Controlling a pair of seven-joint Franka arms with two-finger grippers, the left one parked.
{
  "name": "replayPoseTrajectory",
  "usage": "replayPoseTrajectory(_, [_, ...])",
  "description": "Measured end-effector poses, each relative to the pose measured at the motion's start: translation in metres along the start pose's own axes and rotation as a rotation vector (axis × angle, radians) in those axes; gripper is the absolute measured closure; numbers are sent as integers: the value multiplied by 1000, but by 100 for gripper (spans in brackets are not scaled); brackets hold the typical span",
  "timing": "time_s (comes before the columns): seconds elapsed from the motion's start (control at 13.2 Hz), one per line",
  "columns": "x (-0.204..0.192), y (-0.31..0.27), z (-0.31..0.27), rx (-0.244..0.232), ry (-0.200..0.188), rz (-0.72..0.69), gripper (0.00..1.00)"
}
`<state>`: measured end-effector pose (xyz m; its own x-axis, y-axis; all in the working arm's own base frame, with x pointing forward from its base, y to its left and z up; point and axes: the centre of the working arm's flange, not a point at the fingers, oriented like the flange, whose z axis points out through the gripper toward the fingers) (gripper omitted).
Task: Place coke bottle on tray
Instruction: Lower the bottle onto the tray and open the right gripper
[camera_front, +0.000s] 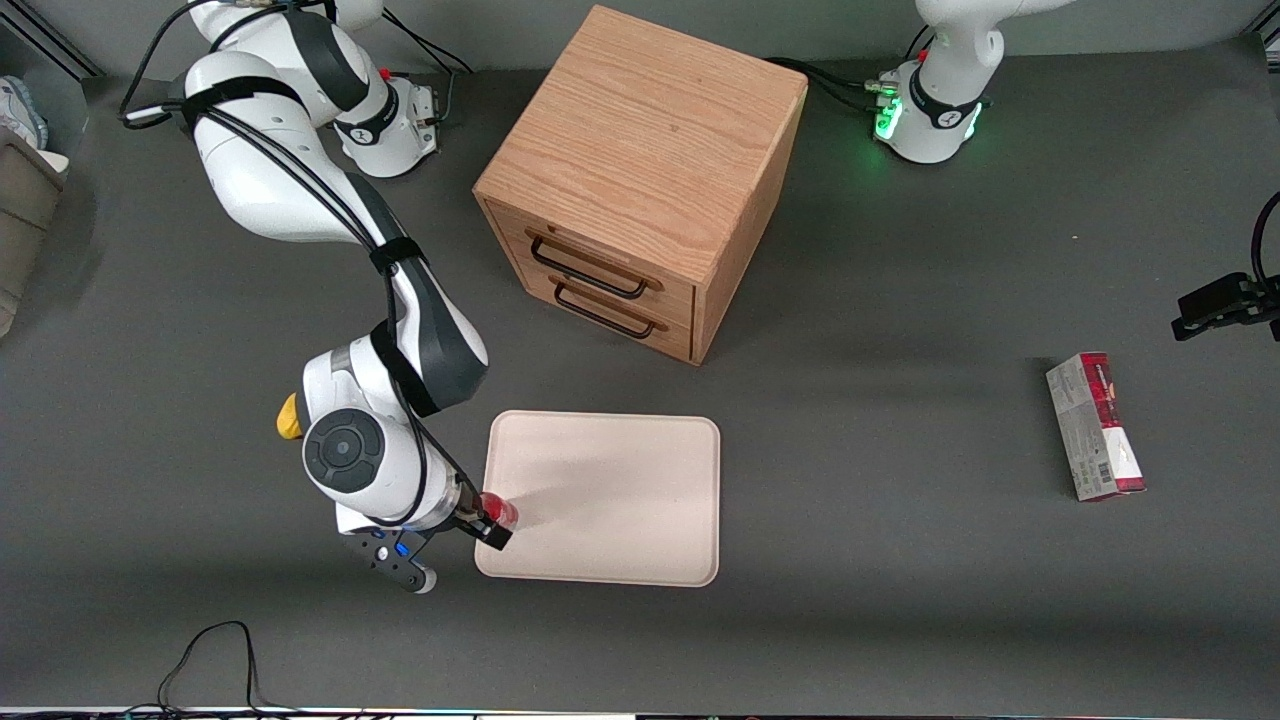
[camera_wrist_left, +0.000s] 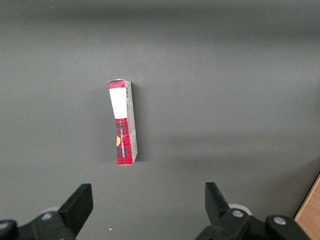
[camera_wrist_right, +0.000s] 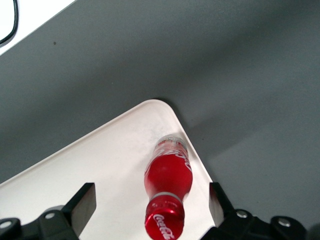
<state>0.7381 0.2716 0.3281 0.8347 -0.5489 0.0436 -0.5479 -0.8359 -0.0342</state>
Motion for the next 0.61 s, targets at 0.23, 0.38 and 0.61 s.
replayPoseTrajectory(0.23, [0, 2, -7, -14, -7, 2, 0])
replayPoseTrajectory(0.38, [1, 8, -23, -46, -23, -3, 0])
replayPoseTrajectory(0.61, [8, 34, -60, -109, -71, -77, 0])
